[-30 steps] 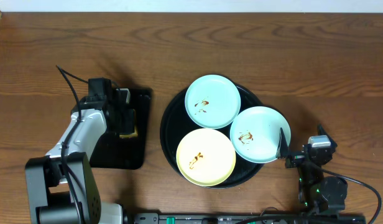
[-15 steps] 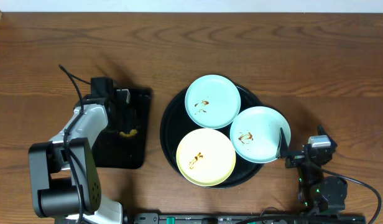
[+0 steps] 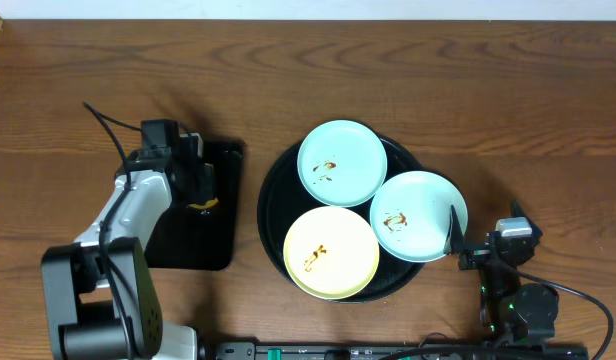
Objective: Clean dirty plates on tray and stack at the side
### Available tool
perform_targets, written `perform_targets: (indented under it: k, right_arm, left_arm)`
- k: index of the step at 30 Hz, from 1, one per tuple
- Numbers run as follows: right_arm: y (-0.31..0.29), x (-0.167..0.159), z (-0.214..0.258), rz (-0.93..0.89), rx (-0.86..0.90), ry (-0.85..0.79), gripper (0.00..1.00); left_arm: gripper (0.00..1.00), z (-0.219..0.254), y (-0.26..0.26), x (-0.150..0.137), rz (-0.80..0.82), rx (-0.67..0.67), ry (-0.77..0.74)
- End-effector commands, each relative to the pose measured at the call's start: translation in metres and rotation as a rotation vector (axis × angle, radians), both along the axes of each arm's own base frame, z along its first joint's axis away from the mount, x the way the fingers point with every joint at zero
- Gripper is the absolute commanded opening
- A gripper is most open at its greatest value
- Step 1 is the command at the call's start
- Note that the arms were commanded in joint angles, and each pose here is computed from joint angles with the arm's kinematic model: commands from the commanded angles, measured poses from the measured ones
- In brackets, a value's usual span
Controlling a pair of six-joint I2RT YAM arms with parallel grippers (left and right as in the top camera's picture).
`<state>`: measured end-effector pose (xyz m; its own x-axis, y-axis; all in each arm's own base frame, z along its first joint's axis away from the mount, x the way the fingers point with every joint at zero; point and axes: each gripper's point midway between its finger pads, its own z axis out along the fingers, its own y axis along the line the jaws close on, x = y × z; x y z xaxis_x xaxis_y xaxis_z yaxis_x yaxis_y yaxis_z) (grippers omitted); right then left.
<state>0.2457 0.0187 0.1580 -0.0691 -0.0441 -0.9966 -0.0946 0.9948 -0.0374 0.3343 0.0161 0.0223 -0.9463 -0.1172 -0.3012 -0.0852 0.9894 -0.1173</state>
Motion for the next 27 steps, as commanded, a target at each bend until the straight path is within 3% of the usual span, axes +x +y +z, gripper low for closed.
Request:
perform_targets:
  k: [1, 22, 27]
  right_arm:
    - [0.002, 0.000, -0.001, 0.010, -0.012, 0.000, 0.99]
    - [0.003, 0.000, 0.002, 0.013, 0.005, -0.011, 0.99]
    - [0.014, -0.001, 0.020, 0.075, 0.153, -0.061, 0.99]
  left_arm:
    - [0.07, 0.013, 0.011, 0.012, 0.042, 0.049, -0.041]
    - [0.07, 0.014, 0.010, 0.013, 0.067, 0.040, -0.047]
    - [0.07, 0.014, 0.010, 0.014, 0.067, 0.040, -0.050]
